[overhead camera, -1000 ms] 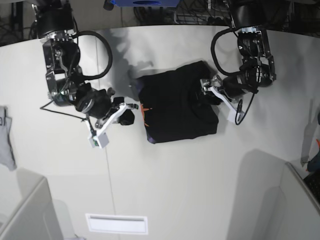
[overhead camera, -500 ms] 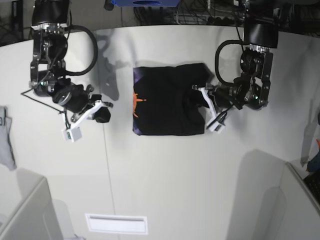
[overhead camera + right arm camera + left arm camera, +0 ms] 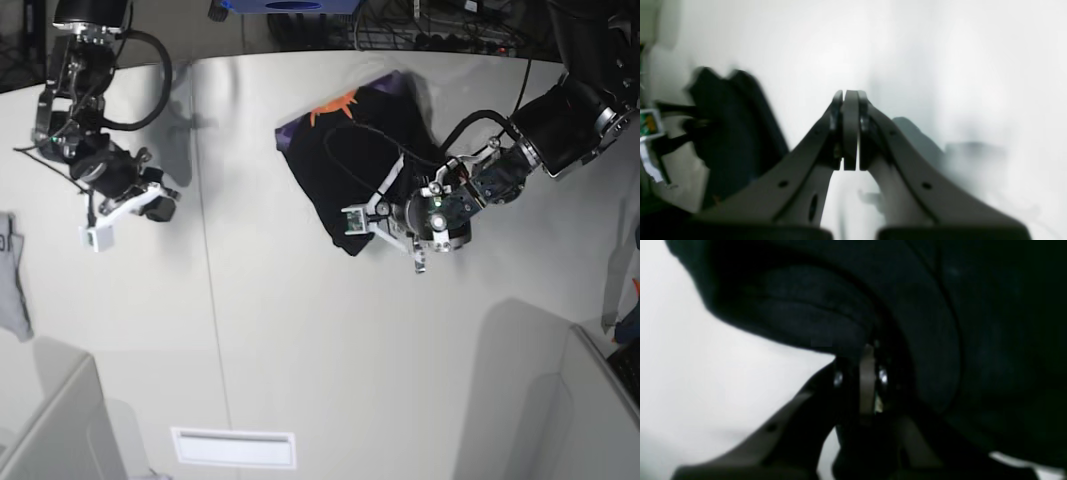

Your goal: Fold the T-shirt properly

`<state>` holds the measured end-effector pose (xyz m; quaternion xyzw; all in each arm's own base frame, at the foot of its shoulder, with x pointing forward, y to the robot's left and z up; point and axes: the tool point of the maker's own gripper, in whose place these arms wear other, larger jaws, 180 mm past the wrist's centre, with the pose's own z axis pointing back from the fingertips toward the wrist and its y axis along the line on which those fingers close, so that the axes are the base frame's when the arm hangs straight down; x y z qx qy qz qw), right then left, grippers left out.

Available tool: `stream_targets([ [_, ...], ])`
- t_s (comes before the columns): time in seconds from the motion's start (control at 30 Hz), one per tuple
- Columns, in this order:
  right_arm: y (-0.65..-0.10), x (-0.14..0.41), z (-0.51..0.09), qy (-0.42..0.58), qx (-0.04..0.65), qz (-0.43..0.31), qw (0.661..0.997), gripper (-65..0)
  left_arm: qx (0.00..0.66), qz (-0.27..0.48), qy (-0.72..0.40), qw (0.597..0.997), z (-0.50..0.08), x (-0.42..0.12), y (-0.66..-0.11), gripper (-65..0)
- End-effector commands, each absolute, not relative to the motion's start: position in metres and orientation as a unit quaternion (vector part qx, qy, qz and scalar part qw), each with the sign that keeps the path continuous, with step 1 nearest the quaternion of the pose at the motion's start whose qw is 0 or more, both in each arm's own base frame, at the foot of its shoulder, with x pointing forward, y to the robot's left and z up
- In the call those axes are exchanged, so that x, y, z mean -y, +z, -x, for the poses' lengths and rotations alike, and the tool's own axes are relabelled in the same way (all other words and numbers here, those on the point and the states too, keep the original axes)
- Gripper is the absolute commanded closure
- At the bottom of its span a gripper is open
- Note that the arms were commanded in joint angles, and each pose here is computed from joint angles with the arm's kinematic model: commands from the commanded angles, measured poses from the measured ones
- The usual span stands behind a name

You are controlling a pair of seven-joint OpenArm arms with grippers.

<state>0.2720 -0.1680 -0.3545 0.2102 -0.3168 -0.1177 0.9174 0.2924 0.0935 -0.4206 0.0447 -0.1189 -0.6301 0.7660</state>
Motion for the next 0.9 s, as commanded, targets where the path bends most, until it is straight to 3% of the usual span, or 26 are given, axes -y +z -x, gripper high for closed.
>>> stream_targets([
  [0.0, -0.344, 0.174, -0.278, -0.120, 0.337, -0.209, 0.910, 0.0, 0.123, -0.088, -0.647, 0.748, -0.304, -0.096, -0.414, 0.0],
  [0.2, -0.354, 0.194, -0.261, -0.160, 0.329, -0.194, 0.910, 0.0, 0.124, -0.135, -0.741, 0.646, -0.309, -0.071, -0.407, 0.0],
  [0.87, -0.352, 0.201, -0.263, -0.180, 0.338, -0.193, 0.903, 0.0, 0.144, -0.134, -0.746, 0.637, -0.314, -0.050, -0.399, 0.0],
])
